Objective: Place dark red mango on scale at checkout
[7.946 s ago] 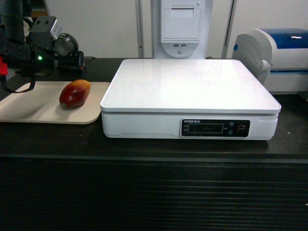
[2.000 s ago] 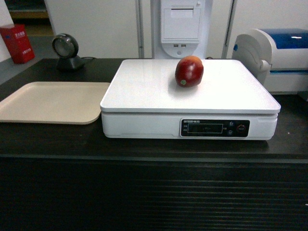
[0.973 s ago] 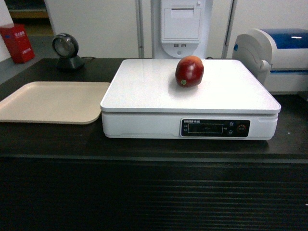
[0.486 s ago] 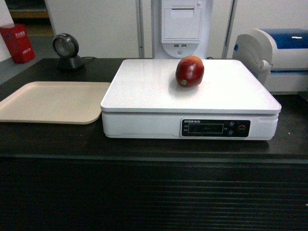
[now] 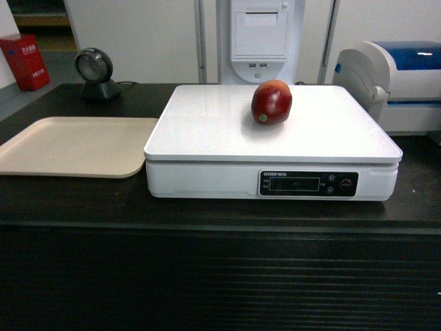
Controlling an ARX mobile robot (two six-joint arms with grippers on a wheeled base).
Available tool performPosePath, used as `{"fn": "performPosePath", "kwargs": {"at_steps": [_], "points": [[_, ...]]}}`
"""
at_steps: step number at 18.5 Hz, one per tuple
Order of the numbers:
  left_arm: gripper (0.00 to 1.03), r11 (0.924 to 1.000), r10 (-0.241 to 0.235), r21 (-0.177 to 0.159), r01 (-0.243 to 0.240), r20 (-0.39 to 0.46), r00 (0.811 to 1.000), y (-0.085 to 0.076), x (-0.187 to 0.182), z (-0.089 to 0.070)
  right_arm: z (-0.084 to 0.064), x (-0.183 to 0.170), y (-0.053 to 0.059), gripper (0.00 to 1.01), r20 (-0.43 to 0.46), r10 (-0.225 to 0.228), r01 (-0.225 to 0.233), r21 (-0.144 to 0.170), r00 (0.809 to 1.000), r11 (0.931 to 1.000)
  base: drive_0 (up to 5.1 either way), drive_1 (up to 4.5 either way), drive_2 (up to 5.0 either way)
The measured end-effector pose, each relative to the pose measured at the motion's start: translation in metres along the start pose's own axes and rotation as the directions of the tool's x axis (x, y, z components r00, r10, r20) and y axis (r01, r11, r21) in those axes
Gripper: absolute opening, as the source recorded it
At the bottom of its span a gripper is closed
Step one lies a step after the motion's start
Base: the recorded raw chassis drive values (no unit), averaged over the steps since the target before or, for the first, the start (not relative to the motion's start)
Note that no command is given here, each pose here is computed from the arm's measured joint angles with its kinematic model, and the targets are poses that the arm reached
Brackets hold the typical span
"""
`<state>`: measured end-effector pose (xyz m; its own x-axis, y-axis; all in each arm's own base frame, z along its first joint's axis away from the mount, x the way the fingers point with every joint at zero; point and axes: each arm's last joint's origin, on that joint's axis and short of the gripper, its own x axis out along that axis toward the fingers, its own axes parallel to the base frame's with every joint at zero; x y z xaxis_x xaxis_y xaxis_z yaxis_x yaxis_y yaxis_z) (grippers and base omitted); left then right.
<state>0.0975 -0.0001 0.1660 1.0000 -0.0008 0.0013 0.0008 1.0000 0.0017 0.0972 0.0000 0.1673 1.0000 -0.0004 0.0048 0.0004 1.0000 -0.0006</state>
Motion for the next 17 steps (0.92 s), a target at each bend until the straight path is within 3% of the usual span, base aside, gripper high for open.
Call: {"fn": "performPosePath", "kwargs": {"at_steps": [6,17], "points": [[0.99,1.0000,0.000,0.000,0.000,0.000,1.000,0.0000,0.0000,0.0000,0.0000,0.0000,0.0000,0.98,0.000,0.000,0.000,0.000,1.000,1.0000,0.0,0.00,0.0],[0.98,1.0000,0.000,0.000,0.000,0.000,1.000,0.0000,0.0000,0.0000,0.0000,0.0000,0.0000,0.98,0.000,0.000,0.000,0.000,1.000,1.0000,0.0,0.00,0.0]]}}
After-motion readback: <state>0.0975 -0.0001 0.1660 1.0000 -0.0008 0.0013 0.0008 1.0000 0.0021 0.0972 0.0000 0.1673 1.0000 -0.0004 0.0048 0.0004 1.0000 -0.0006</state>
